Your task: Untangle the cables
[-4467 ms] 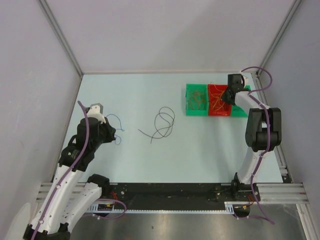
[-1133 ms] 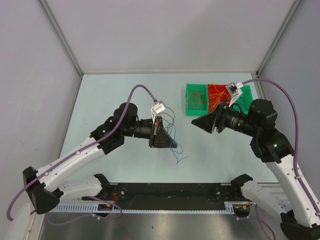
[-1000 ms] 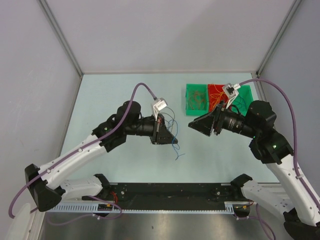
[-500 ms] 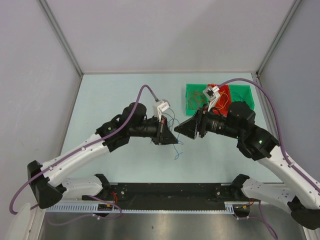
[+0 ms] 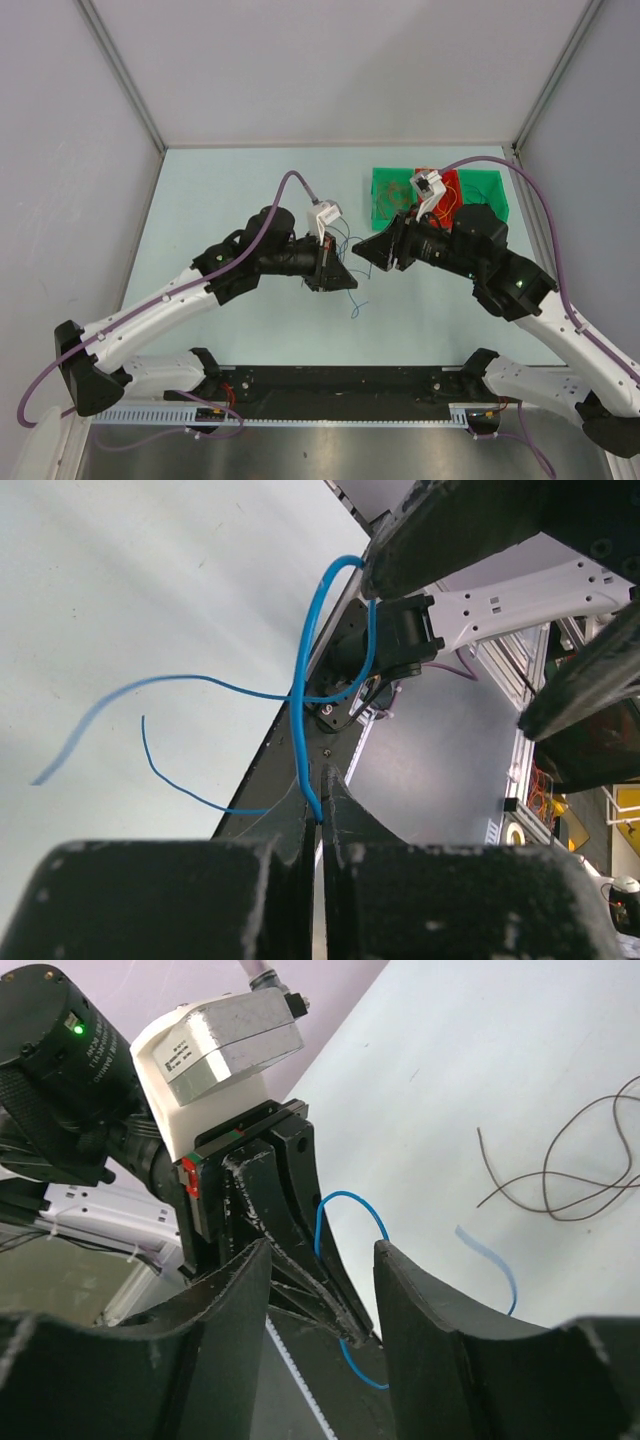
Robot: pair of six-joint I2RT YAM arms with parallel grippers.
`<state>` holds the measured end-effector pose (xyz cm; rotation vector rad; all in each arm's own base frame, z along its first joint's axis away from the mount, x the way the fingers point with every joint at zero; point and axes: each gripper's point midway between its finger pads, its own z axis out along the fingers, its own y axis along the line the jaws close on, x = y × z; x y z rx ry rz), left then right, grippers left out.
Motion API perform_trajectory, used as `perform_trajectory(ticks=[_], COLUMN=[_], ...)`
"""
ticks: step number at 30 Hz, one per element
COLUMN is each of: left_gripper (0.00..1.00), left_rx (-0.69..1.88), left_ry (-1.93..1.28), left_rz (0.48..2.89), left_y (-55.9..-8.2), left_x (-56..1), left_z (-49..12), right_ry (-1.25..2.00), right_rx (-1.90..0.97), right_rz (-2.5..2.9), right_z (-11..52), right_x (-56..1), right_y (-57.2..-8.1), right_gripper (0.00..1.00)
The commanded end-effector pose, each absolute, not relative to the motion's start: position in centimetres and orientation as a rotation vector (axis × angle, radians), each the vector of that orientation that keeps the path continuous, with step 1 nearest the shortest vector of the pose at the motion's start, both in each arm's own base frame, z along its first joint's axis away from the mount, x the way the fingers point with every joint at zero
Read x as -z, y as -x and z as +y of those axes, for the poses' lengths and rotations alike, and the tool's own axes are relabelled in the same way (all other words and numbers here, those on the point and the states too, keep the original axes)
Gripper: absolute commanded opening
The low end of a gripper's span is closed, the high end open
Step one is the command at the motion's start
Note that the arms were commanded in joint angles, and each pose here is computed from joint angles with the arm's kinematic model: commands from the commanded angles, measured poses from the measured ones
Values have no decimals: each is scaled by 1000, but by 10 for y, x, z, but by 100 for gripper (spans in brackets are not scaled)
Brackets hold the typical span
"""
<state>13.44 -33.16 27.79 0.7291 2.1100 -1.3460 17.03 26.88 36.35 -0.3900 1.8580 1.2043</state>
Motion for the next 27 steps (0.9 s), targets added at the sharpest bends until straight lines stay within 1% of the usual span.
perform_trajectory(ticks=[1, 3, 6, 7, 12, 14, 17, 24, 26, 27], left_gripper=[0, 0, 0, 0, 0, 0, 1, 0, 0, 0], left_rx=[1358, 1352, 1314, 1303, 1278, 1281, 1289, 1299, 1299, 1300], left_ry=[-755, -754, -749, -747, -743, -742, -747, -754, -752, -752], left_rz=[2030, 2029, 2037, 2044, 2059, 2057, 2049, 2042, 2042, 2039], left_y=[-133, -133, -136, -137, -138, -138, -137, -136, -136, -136], left_x=[-303, -303, -302, -300, -296, -297, -300, -304, -304, -305], left_z=[-334, -333, -330, -329, -326, -326, -327, -328, -327, -327], right_ry=[398, 385, 390, 392, 356, 337, 329, 373, 392, 394], right_rx=[-1172, -1148, -1156, -1159, -1191, -1174, -1139, -1129, -1126, -1121], right_rz=[1853, 1857, 1825, 1810, 1695, 1684, 1737, 1871, 1899, 1901], right_z=[269, 266, 264, 262, 248, 243, 243, 265, 271, 272], right_x=[-363, -361, -368, -372, -402, -405, -391, -358, -349, -349], right_y=[-173, -175, -172, -171, -162, -163, -169, -176, -177, -177], right_gripper=[48, 48, 53, 57, 59, 62, 62, 59, 57, 55])
